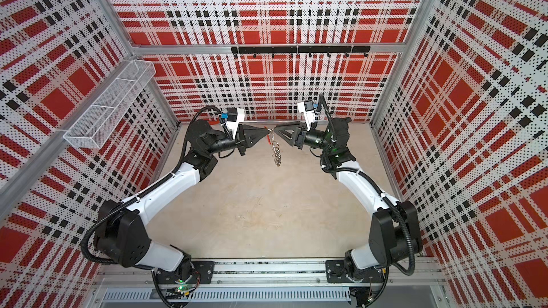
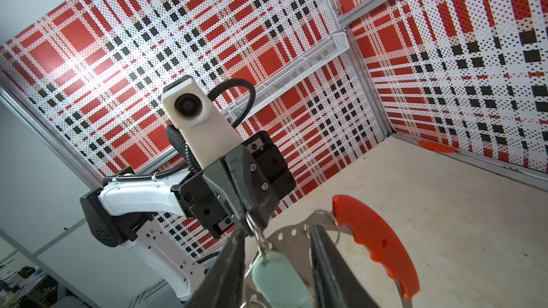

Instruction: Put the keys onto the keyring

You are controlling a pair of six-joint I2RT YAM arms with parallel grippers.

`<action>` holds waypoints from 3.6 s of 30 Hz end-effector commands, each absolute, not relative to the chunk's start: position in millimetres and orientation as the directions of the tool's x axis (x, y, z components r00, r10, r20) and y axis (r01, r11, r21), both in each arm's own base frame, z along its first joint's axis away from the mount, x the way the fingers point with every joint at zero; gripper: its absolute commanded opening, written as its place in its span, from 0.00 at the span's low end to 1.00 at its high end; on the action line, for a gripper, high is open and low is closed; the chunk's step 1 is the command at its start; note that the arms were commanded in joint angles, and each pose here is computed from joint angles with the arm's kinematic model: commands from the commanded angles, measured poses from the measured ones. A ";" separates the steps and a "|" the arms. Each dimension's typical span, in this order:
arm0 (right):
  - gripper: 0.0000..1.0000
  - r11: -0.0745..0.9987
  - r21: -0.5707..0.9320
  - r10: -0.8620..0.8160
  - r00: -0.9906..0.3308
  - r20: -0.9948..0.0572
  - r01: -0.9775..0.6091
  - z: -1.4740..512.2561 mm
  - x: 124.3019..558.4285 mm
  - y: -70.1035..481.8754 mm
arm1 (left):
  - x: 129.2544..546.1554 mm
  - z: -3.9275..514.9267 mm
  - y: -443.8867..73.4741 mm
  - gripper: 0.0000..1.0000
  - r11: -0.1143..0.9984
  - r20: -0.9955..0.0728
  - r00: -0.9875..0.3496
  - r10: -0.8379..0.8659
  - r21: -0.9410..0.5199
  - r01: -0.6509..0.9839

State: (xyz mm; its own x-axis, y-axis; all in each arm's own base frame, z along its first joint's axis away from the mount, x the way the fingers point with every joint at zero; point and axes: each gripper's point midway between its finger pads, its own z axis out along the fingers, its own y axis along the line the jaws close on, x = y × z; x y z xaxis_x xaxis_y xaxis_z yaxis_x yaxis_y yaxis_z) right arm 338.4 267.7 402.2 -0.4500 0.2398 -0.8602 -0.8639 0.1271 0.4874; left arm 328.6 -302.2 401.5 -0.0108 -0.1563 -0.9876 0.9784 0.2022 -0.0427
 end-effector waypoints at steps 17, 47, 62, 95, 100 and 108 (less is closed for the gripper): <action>0.20 0.044 0.412 0.211 -0.394 -0.894 -0.910 421.7 319.2 281.1 | 318.3 425.7 -297.3 0.00 0.179 -0.976 0.028 -0.216 -0.011 0.984; 0.15 0.025 0.543 0.122 -0.536 -0.835 -0.839 386.7 325.1 287.8 | 285.9 431.1 -292.1 0.00 0.165 -0.934 0.247 -0.258 0.210 0.964; 0.42 0.323 0.385 0.146 -0.357 -0.923 -0.864 403.5 336.1 250.3 | 287.1 430.2 -291.4 0.00 0.148 -0.936 0.201 -0.288 0.164 0.975; 0.15 0.242 0.308 0.049 -0.306 -0.951 -0.920 387.7 307.5 290.8 | 285.7 435.3 -288.3 0.00 0.066 -0.929 0.110 -0.353 0.092 0.994; 0.05 0.308 0.285 0.011 -0.296 -0.955 -0.908 384.6 311.5 279.3 | 287.0 432.6 -285.1 0.00 0.058 -0.930 0.096 -0.355 0.081 0.995; 0.00 0.367 0.279 -0.014 -0.305 -0.952 -0.887 374.4 314.8 265.5 | 285.8 432.2 -284.4 0.00 0.047 -0.929 0.095 -0.357 0.083 0.995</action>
State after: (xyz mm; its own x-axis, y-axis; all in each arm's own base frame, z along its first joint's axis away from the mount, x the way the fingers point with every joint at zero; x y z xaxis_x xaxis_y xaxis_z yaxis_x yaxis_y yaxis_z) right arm 304.8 278.8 380.0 -0.3036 -0.0018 -0.9528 -0.9130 0.2865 0.2904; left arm 299.6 -290.8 416.8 0.0110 -0.3225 -0.9465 0.9982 0.0598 -0.0088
